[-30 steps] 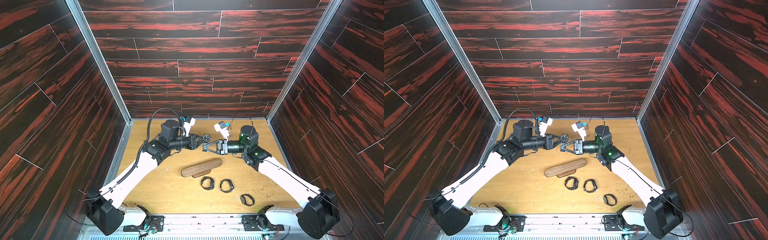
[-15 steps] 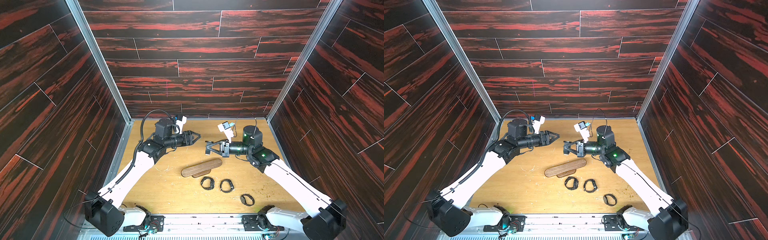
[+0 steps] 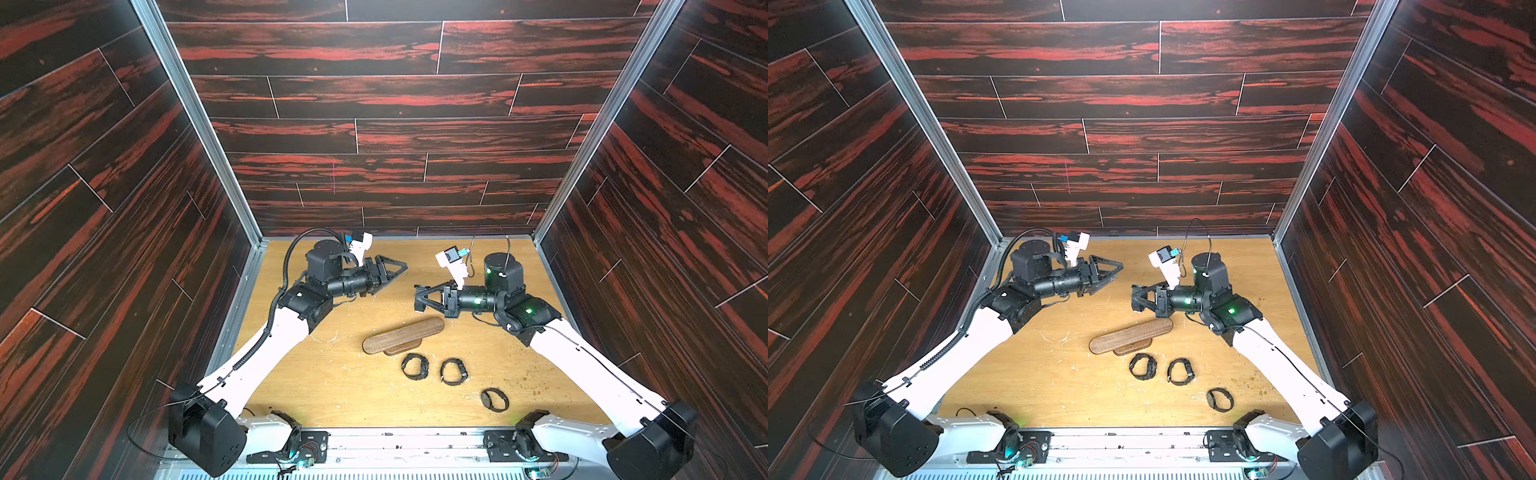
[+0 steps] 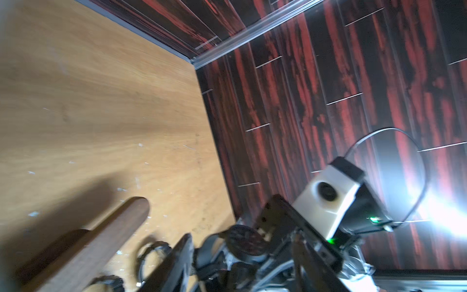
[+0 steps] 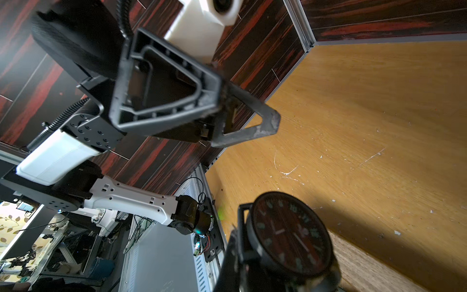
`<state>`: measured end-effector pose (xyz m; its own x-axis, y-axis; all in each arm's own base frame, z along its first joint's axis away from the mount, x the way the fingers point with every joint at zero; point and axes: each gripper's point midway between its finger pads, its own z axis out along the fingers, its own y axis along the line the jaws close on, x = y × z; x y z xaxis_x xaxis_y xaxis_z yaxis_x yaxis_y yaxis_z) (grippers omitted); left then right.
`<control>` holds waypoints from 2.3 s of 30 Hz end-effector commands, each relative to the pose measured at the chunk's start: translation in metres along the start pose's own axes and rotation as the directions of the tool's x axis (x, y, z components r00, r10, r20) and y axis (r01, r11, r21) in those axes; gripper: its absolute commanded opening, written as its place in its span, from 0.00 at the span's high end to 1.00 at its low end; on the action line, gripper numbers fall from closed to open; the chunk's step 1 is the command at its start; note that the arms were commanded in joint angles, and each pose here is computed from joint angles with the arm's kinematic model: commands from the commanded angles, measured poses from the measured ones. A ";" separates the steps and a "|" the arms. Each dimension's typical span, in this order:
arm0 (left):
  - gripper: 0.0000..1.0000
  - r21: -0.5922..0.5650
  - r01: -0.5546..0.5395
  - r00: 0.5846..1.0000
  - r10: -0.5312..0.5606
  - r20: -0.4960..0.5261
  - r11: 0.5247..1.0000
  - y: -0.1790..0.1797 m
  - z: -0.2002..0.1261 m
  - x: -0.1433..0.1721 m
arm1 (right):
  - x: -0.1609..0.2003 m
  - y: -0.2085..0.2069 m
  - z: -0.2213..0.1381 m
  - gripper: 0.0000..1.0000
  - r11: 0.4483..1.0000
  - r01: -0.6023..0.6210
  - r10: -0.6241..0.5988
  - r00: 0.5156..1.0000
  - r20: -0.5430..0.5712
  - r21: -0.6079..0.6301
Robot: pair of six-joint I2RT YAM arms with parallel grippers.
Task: Place watch on stand
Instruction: Pick up the watch at the center of the board.
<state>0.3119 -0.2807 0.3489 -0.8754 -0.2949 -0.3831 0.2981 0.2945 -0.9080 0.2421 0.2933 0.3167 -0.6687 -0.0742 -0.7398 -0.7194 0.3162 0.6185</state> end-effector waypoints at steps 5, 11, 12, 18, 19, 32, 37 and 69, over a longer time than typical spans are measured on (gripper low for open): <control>0.42 0.074 0.070 0.993 -0.063 -0.095 0.995 -0.014 0.006 0.019 | -0.013 0.006 0.007 1.00 0.998 0.056 -0.056 0.998 0.009 -0.002; 0.42 0.036 0.096 0.981 -0.089 -0.171 0.995 -0.004 0.016 0.038 | -0.019 0.007 0.015 1.00 0.997 0.074 -0.074 0.997 0.013 -0.003; 0.42 0.026 0.099 0.980 -0.093 -0.177 0.995 -0.001 0.017 0.040 | -0.020 0.008 0.016 1.00 0.997 0.077 -0.077 0.997 0.013 -0.005; 0.42 0.013 0.101 0.977 -0.097 -0.190 0.995 0.002 0.019 0.041 | -0.020 0.015 0.027 1.00 0.995 0.095 -0.095 0.996 -0.001 -0.017; 0.42 0.018 0.102 0.976 -0.096 -0.193 0.995 0.001 0.020 0.040 | -0.020 0.016 0.029 1.00 0.995 0.100 -0.100 0.995 -0.002 -0.014; 0.75 0.049 0.077 0.984 -0.068 -0.166 0.996 -0.018 0.013 0.027 | -0.001 0.017 0.037 1.00 0.997 0.073 -0.073 0.996 -0.047 -0.018; 0.83 0.057 0.070 0.987 -0.060 -0.151 0.996 -0.024 0.009 0.023 | 0.005 0.013 0.037 1.00 0.998 0.057 -0.058 0.997 -0.056 -0.006; 1.00 0.101 0.062 0.997 -0.058 -0.048 0.993 -0.040 -0.013 0.004 | 0.037 -0.005 0.050 1.00 0.998 0.033 -0.025 0.991 -0.133 0.056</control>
<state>0.3051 -0.2873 0.3404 -0.9448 -0.2594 -0.2000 0.1332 0.2535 -0.9581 0.2377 0.3387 0.3078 -0.5957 -0.1408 -0.7908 -0.7837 0.3178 0.5337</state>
